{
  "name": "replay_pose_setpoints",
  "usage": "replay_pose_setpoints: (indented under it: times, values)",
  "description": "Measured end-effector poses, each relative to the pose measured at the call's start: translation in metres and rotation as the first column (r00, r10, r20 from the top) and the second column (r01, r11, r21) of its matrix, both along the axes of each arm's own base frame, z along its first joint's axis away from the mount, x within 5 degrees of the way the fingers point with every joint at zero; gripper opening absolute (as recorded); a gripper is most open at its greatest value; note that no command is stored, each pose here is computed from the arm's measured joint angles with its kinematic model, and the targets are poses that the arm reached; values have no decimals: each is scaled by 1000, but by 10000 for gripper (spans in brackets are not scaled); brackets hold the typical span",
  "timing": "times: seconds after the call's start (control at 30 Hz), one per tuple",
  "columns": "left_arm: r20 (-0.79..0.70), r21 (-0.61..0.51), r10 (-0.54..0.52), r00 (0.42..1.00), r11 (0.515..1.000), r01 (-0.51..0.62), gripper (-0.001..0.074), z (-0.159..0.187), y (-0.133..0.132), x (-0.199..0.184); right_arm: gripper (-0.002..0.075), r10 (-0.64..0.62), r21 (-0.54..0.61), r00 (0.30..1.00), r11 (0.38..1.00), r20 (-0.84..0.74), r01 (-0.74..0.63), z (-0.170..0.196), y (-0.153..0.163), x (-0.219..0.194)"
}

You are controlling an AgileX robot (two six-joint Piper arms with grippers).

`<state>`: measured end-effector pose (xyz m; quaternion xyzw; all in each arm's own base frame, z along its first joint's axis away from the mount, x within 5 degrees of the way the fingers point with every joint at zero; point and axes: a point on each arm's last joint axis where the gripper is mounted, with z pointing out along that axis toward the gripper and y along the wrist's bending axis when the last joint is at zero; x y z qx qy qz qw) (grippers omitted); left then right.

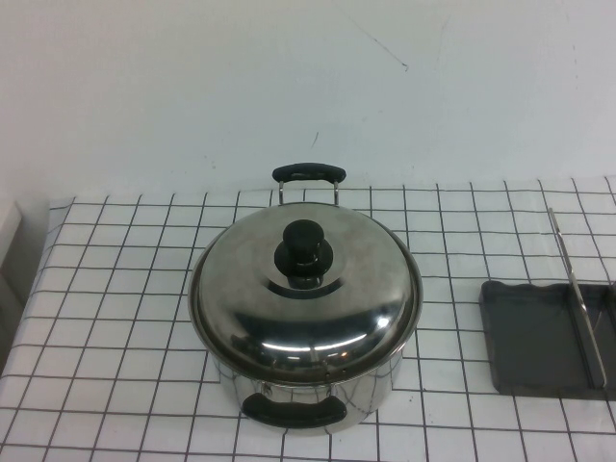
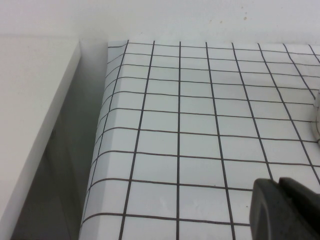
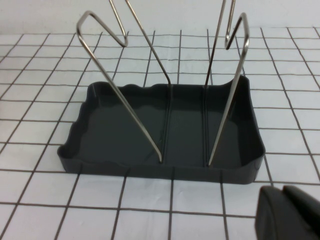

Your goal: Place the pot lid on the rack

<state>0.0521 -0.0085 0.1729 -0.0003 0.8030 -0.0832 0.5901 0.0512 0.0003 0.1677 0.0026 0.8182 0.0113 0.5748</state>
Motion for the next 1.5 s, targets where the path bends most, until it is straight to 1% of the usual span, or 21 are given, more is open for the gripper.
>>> replay_pose_setpoints:
  times: [0.73,1.2,1.33,1.4,1.5]
  values:
    - [1,4,-1,1000,1000,1,-3,0,0,0,-3,0,0,1000,1000,0,0,0,0,0]
    - [-2,-22,-1,1000,1000,1,-3,0,-1,0,-3,0,0,1000,1000,0,0,0,0,0]
    - [-5,-45,-3,1000,999,2,-3,0,-1,0,-3,0,0,1000,1000,0,0,0,0,0]
    - [-8,-78,-5,1000,997,5,-3,0,-2,0,-3,0,0,1000,1000,0,0,0,0,0]
    - [-4,-189,-11,1000,982,10,-3,2,-6,0,-3,0,0,1000,1000,0,0,0,0,0]
